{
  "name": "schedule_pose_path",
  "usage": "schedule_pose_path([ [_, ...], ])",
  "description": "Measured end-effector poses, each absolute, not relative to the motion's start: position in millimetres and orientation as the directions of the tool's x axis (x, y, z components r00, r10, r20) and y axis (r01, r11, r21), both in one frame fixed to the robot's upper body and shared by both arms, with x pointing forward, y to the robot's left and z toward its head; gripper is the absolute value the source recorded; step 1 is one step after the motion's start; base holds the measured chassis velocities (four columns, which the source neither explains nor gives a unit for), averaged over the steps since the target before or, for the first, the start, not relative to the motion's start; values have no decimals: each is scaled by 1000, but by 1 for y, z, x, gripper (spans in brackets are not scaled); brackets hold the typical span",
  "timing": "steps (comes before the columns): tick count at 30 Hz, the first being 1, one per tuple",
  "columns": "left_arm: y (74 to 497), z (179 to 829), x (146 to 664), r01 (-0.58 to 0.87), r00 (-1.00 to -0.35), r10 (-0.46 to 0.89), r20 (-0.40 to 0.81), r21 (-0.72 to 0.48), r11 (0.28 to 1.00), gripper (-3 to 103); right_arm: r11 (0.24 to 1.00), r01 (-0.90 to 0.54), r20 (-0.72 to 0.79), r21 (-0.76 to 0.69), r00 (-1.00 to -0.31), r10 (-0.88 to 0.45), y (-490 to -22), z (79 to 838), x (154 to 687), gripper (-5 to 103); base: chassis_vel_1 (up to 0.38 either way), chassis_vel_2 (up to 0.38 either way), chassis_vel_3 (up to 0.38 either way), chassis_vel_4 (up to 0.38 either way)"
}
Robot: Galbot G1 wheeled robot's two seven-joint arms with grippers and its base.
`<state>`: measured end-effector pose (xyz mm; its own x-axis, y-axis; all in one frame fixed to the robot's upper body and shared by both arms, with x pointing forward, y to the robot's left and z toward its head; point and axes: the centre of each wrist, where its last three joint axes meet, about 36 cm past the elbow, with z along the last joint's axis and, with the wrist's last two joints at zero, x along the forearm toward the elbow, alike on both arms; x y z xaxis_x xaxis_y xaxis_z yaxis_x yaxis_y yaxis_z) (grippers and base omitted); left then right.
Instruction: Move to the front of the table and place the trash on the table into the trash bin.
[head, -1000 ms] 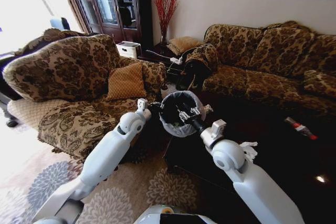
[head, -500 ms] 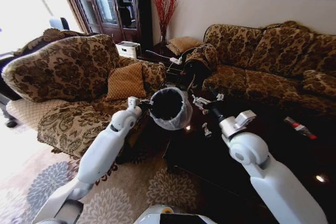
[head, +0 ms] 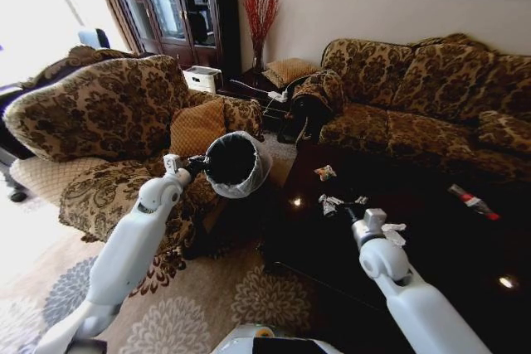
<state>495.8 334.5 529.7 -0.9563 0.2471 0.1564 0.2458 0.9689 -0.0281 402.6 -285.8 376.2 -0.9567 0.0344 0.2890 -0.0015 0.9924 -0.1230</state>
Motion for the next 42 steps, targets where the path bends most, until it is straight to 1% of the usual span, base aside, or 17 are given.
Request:
schedule_pose_path([
  [1, 336, 529, 491, 240, -958, 241, 158, -29, 970, 2, 991, 4, 308, -134, -950, 45, -290, 359, 404, 100, 0, 0, 0, 0],
  [5, 341, 523, 481, 219, -961, 222, 163, -35, 975, 2, 991, 5, 324, -132, -945, 48, -300, 329, 415, 100, 0, 0, 0, 0],
  [11, 342, 526, 473, 210, -966, 214, 144, -42, 977, 2, 993, 2, 302, -119, -952, 38, -309, 312, 438, 100, 0, 0, 0, 0],
  [14, 341, 527, 471, 207, -967, 211, 141, -41, 977, 2, 994, -26, 319, -108, -948, 10, -310, 299, 448, 100, 0, 0, 0, 0],
  [23, 336, 528, 466, 210, -968, 213, 134, -42, 977, 2, 996, -40, 328, -81, -944, -11, -313, 272, 466, 101, 0, 0, 0, 0],
  [25, 339, 529, 463, 202, -970, 206, 131, -42, 978, 2, 995, -54, 325, -79, -945, -26, -311, 267, 468, 92, 0, 0, 0, 0],
  [26, 339, 529, 463, 202, -970, 206, 131, -42, 978, 2, 995, -54, 325, -79, -945, -26, -311, 267, 468, 92, 0, 0, 0, 0],
  [29, 340, 526, 461, 196, -970, 201, 135, -48, 979, 2, 994, -71, 325, -77, -945, -42, -309, 263, 469, 76, 0, 0, 0, 0],
  [30, 340, 526, 461, 196, -970, 201, 135, -48, 979, 2, 994, -71, 325, -77, -945, -42, -309, 263, 469, 76, 0, 0, 0, 0],
  [33, 338, 525, 458, 199, -970, 204, 134, -50, 979, 2, 995, -69, 323, -76, -946, -41, -308, 260, 471, 60, 0, 0, 0, 0],
  [35, 337, 525, 457, 200, -969, 205, 134, -50, 978, 2, 995, -69, 322, -75, -946, -42, -308, 260, 471, 60, 0, 0, 0, 0],
  [37, 336, 526, 455, 203, -969, 208, 134, -51, 978, 2, 995, -66, 319, -76, -947, -39, -307, 261, 470, 48, 0, 0, 0, 0],
  [38, 336, 526, 455, 203, -969, 208, 134, -51, 978, 2, 995, -66, 319, -76, -947, -39, -307, 261, 470, 48, 0, 0, 0, 0],
  [39, 336, 525, 455, 203, -969, 209, 135, -52, 978, 2, 995, -64, 318, -76, -947, -37, -307, 261, 469, 44, 0, 0, 0, 0],
  [42, 335, 525, 454, 204, -968, 210, 135, -53, 977, 2, 995, -63, 319, -78, -947, -35, -306, 262, 467, 42, 0, 0, 0, 0],
])
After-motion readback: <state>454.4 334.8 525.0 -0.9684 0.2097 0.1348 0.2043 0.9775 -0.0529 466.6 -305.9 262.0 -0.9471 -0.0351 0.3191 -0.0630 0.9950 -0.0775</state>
